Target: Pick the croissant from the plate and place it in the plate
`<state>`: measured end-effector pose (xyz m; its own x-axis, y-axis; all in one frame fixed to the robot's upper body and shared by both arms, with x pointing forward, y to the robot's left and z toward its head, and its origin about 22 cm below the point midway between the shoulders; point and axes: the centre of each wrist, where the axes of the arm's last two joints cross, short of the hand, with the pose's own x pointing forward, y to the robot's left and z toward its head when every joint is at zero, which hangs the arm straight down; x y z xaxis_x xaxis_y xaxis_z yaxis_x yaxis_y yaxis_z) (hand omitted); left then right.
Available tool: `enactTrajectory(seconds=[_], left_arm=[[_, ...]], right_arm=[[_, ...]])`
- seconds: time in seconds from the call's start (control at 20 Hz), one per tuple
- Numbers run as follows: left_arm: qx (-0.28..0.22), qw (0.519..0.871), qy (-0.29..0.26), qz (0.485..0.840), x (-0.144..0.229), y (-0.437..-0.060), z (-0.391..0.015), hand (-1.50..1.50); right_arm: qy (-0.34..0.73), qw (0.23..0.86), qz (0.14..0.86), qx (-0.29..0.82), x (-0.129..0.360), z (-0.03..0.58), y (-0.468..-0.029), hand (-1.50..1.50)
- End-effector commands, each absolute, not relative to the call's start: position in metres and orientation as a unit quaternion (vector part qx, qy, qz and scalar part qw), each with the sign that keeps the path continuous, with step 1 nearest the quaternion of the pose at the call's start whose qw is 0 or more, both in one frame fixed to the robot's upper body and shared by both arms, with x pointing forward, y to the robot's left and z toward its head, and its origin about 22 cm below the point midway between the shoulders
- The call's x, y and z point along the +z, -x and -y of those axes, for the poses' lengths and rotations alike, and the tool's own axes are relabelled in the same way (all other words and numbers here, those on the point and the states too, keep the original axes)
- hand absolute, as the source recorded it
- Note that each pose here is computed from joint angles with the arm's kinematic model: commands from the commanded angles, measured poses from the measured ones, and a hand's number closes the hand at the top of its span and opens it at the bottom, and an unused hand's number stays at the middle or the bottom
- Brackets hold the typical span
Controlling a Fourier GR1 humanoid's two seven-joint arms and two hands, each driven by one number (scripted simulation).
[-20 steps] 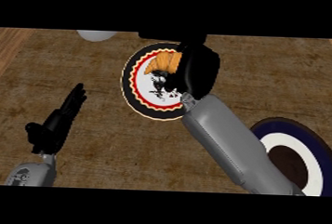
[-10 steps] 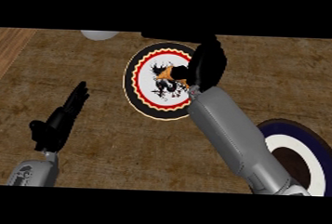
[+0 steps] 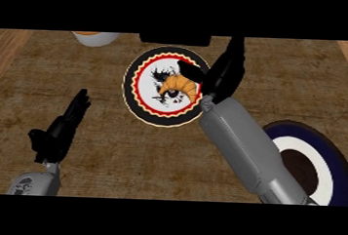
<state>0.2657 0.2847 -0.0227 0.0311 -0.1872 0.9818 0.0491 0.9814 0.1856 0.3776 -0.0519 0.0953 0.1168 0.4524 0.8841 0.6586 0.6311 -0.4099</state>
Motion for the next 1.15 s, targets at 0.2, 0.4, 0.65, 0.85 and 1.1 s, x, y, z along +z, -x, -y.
enactTrajectory(seconds=[0.2, 0.4, 0.65, 0.85, 1.1], left_arm=[[-0.065, 0.724, -0.071, 0.683, -0.028, -0.249, -0.324, 0.0], [-0.063, 0.725, -0.073, 0.682, -0.031, -0.242, -0.305, 0.0], [-0.073, 0.723, -0.066, 0.684, -0.016, -0.249, -0.304, 0.0], [-0.066, 0.719, -0.066, 0.689, -0.021, -0.253, -0.293, 0.0], [-0.063, 0.721, -0.071, 0.686, -0.021, -0.252, -0.303, 0.0]], right_arm=[[0.357, 0.605, 0.688, -0.183, 0.043, 0.066, -0.313, -1.5], [0.346, 0.609, 0.7, -0.139, 0.036, 0.096, -0.265, -1.5], [0.348, 0.608, 0.703, -0.122, -0.006, 0.106, -0.225, -1.5], [0.356, 0.615, 0.695, -0.111, -0.012, 0.129, -0.228, -1.5], [0.369, 0.595, 0.705, -0.112, -0.021, 0.133, -0.225, -1.5]])
